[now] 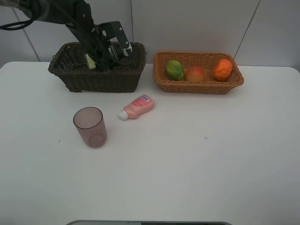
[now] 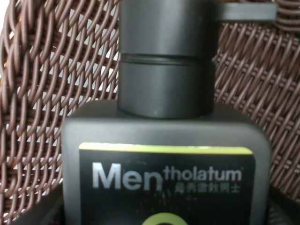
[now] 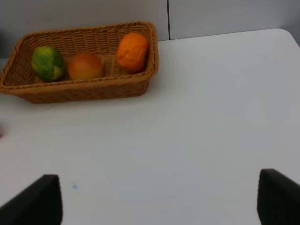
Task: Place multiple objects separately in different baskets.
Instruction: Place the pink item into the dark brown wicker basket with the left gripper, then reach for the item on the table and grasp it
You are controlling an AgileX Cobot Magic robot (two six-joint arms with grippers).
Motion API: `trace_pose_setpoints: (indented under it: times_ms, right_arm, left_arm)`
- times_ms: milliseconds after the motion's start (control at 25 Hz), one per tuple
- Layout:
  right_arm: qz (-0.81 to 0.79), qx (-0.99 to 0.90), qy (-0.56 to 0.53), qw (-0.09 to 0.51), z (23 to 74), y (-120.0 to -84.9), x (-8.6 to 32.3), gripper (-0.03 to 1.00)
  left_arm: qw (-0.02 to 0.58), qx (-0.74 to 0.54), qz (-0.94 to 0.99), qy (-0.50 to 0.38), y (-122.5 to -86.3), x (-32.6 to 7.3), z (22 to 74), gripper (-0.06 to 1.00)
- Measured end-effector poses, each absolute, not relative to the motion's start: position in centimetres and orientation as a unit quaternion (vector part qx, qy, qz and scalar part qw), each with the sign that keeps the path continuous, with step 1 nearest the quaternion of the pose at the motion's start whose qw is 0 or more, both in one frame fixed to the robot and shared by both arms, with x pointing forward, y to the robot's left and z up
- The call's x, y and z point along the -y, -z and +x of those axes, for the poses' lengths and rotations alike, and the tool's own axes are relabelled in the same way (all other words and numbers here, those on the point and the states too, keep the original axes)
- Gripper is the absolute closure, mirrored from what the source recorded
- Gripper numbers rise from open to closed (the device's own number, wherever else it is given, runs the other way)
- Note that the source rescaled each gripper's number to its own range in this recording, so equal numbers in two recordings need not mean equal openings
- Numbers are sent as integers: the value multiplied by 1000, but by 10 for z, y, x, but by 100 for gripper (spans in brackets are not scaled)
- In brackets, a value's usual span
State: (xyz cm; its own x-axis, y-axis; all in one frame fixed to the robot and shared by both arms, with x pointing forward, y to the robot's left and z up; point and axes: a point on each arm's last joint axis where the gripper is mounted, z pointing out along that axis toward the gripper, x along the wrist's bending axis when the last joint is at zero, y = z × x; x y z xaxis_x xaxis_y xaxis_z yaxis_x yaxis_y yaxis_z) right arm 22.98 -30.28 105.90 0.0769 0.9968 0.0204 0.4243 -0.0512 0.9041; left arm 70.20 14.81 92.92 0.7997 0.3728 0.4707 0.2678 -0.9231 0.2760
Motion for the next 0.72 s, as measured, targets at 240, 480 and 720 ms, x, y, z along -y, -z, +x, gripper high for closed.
trace_pose_setpoints:
  times_ms: [240,480,720]
  right_arm:
    - [623,-570,-370,387,230,-1059,303,19]
    - [623,-570,-370,387,230,-1059,303,19]
    - [623,-570,-370,387,230,-1059,303,19]
  left_arm:
    - [109,-169,938,-281,-931,-147,705,5]
    - [110,-169,938,-282,-933,-147,704,5]
    - [130,-204,926,-291,-957,-148,701,5]
